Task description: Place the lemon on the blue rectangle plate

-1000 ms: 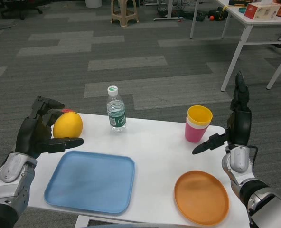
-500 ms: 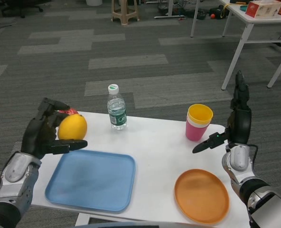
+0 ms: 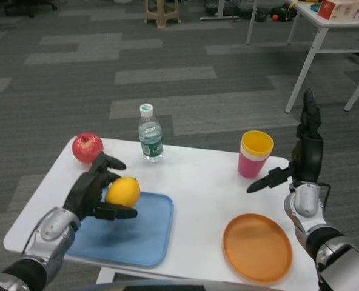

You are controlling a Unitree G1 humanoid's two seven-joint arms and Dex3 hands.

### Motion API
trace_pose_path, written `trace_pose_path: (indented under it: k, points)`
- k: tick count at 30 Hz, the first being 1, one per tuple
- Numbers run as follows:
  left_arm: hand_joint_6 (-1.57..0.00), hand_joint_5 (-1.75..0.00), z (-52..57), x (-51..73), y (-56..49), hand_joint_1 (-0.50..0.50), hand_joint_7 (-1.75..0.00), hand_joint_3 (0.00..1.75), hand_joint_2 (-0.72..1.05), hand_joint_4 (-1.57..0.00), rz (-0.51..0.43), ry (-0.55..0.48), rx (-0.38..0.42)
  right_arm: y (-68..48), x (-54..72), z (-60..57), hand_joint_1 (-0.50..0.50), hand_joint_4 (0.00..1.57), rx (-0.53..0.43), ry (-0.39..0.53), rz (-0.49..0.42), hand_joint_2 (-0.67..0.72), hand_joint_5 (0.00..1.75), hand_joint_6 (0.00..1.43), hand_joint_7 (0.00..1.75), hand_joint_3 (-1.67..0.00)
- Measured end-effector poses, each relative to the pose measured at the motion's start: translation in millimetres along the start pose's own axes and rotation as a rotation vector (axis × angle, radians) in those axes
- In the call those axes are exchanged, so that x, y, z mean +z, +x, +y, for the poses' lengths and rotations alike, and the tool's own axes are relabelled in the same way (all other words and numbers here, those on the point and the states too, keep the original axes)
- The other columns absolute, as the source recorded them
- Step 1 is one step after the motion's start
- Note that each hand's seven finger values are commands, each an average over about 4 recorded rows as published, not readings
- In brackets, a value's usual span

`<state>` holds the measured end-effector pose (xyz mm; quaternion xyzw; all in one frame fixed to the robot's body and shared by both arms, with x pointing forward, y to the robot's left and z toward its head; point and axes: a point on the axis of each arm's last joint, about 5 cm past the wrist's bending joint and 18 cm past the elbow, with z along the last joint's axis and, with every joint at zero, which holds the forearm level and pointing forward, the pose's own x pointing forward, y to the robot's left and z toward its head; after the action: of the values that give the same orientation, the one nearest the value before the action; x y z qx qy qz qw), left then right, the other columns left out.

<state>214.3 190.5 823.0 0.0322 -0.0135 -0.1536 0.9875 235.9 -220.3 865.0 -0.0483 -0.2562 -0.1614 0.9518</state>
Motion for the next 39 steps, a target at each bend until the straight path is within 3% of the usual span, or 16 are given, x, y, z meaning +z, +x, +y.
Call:
trace_pose_path:
  k: [6, 15, 21, 22, 26, 28, 31, 35, 37, 39]
  points:
    - [0.00, -1.75, -4.7, -12.1, -3.9, 0.50, -1.68, 0.09, 0.52, 0.00, 0.099, 0.031, 0.013, -0.1, 0.0, 0.4, -0.46, 0.00, 0.002, 0.001, 0.001, 0.55, 0.00, 0.00, 0.00, 0.00]
    - [0.00, -1.75, -8.2, -16.2, -6.2, 0.50, -1.68, 0.09, 0.52, 0.00, 0.132, 0.055, 0.002, 0.0, 0.0, 0.4, -0.46, 0.00, 0.002, 0.001, 0.001, 0.55, 0.00, 0.00, 0.00, 0.00]
    - [0.00, -1.75, -10.9, -17.1, -6.7, 0.50, -1.50, 0.09, 0.52, 0.00, 0.127, 0.081, 0.028, -0.1, 0.0, 0.4, -0.46, 0.00, 0.002, 0.001, 0.001, 0.53, 0.00, 0.00, 0.00, 0.00]
    - [0.00, -1.75, -10.9, -17.1, -6.8, 0.50, -1.45, 0.09, 0.47, 0.00, 0.126, 0.084, 0.031, -0.1, 0.0, 0.4, -0.46, 0.00, 0.002, 0.001, 0.001, 0.53, 0.00, 0.00, 0.00, 0.00]
    - [0.00, -1.75, -10.4, -18.2, -8.5, 0.50, -1.26, 0.09, -0.04, 0.00, 0.127, 0.094, 0.042, -0.3, -0.2, 0.3, -0.46, 0.00, 0.001, 0.000, 0.003, 0.55, 0.00, 0.00, 0.00, 0.00]
    - [0.00, -1.72, -9.9, -19.0, -10.1, 0.50, -1.12, 0.09, -0.13, 0.00, 0.123, 0.099, 0.056, -0.8, -0.6, 0.2, -0.46, 0.00, 0.000, -0.003, 0.006, 0.57, 0.00, 0.00, 0.00, 0.00]
    - [0.00, -1.51, -9.6, -19.0, -10.8, 0.50, -0.86, 0.09, -0.28, 0.00, 0.112, 0.102, 0.068, -1.7, -1.3, -0.3, -0.46, 0.00, -0.001, -0.008, 0.011, 0.57, 0.00, 0.00, 0.00, 0.00]
    - [0.00, -1.23, -9.0, -17.7, -10.7, 0.50, -0.72, 0.09, -0.30, 0.00, 0.084, 0.104, 0.087, -2.3, -1.9, -0.9, -0.46, 0.00, -0.003, -0.012, 0.016, 0.60, 0.00, 0.00, 0.00, 0.00]
    - [0.00, -1.05, -8.6, -16.6, -10.5, 0.31, -0.63, 0.09, -0.35, 0.00, 0.066, 0.106, 0.099, -2.6, -2.2, -1.4, -0.46, 0.00, -0.003, -0.015, 0.019, 0.60, 0.00, 0.00, 0.00, 0.00]
    - [0.00, -0.87, -7.9, -15.7, -10.3, -0.03, -0.56, 0.09, -0.37, 0.00, 0.051, 0.108, 0.107, -2.9, -2.6, -1.8, -0.46, 0.00, -0.004, -0.019, 0.021, 0.60, 0.00, 0.00, 0.00, 0.00]
